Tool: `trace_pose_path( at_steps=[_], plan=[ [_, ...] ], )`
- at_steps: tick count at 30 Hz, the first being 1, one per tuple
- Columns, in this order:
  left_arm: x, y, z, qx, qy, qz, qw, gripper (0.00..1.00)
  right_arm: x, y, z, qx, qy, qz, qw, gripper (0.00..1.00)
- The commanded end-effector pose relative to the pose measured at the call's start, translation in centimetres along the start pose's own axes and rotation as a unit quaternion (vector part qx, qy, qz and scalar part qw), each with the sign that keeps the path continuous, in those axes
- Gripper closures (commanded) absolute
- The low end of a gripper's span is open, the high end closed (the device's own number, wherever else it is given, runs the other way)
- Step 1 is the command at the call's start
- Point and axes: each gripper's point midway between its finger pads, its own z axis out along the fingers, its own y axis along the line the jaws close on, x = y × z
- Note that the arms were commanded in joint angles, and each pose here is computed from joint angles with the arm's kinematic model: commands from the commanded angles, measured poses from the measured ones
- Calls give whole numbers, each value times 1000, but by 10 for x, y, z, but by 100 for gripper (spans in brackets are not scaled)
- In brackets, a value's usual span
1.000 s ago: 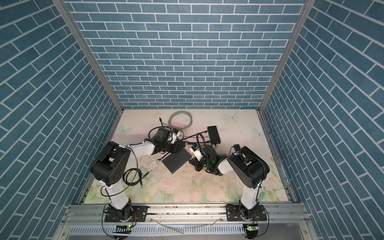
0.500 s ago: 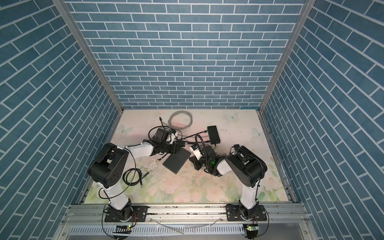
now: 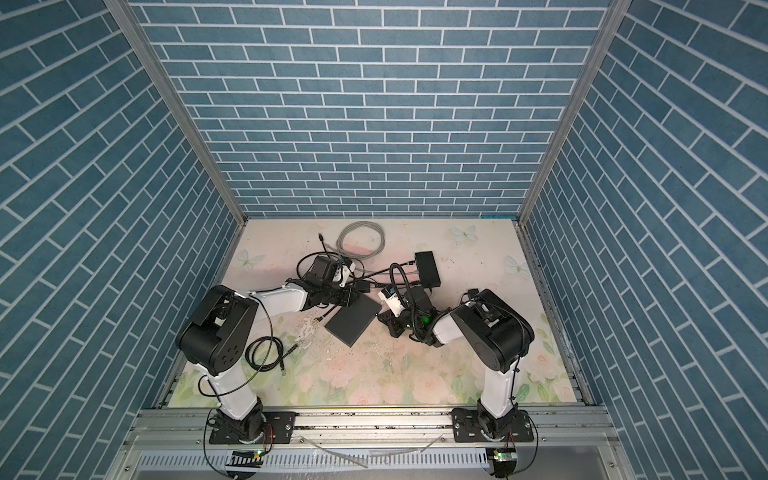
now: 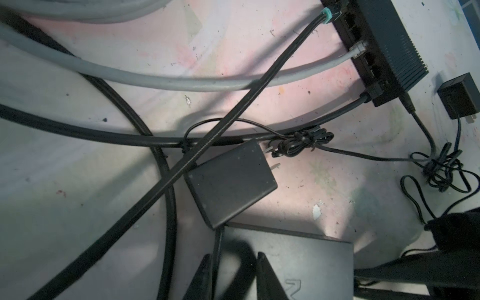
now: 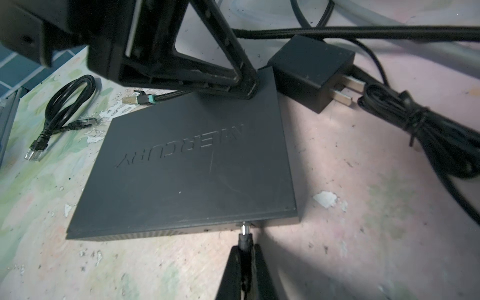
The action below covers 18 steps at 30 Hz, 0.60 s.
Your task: Insert the plug into the switch port
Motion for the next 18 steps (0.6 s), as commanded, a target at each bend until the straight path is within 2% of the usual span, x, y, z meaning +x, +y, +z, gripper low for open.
trace_pose_path(
  at_steps=[1, 7, 13, 18],
  plan=[
    [185, -102, -10, 187, 328, -53, 924, 73, -136, 32, 5, -34, -184, -118, 975, 100],
    [186, -101, -13, 186, 332, -48, 924, 74, -141, 29, -2, -7, -168, -137, 976, 100],
    [188, -107, -19, 203, 328, -59, 921, 75, -167, 25, -11, 4, -234, -105, 967, 100],
    [191, -112, -22, 212, 331, -55, 918, 75, -181, 36, -13, -30, -241, -88, 966, 100]
  ],
)
